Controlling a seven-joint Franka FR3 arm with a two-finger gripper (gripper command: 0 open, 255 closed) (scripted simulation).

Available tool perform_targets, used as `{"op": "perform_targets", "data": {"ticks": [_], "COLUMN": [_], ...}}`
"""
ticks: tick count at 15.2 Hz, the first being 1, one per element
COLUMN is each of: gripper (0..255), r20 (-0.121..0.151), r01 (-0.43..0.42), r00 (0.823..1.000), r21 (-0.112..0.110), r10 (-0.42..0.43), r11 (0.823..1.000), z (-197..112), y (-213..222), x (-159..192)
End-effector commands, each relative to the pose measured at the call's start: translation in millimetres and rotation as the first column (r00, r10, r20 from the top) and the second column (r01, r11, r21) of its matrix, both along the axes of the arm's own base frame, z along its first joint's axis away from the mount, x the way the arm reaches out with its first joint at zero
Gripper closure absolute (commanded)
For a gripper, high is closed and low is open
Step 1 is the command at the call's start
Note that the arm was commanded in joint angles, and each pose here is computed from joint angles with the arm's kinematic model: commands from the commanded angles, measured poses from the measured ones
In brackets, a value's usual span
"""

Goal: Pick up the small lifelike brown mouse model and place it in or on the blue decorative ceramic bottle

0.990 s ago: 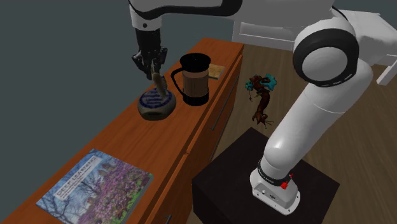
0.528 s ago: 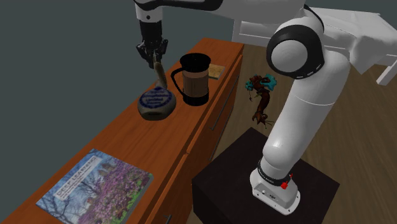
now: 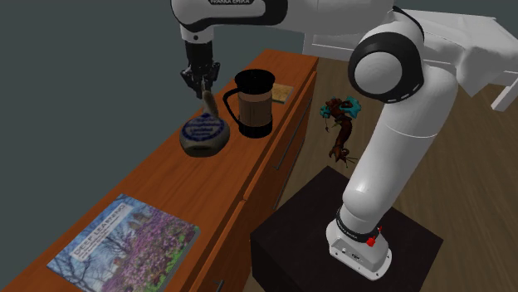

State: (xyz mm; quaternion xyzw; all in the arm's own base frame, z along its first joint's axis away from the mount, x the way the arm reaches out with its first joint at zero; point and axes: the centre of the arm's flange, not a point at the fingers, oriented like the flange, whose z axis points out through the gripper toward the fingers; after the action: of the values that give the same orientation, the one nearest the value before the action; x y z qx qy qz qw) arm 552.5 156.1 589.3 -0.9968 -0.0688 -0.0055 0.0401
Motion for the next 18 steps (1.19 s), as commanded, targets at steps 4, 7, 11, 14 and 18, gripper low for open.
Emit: {"op": "perform_targets", "data": {"ticks": [4, 7, 11, 14, 18], "gripper": [255, 255, 255, 0, 0], "r20": [0.0, 0.0, 0.0, 0.0, 0.0], "r01": [0.0, 0.0, 0.0, 0.0, 0.0], "r00": [1.0, 1.0, 1.0, 1.0, 1.0], "r21": [0.0, 0.0, 0.0, 0.0, 0.0], "r10": [0.0, 0.0, 0.0, 0.0, 0.0], "r11": [1.0, 1.0, 1.0, 1.0, 1.0], "z": [-26.7, -32.8, -32.8, -32.7, -32.9], "y": [-0.8, -0.8, -0.8, -0.8, -0.8], "x": [0.1, 0.1, 0.1, 0.0, -0.2]}}
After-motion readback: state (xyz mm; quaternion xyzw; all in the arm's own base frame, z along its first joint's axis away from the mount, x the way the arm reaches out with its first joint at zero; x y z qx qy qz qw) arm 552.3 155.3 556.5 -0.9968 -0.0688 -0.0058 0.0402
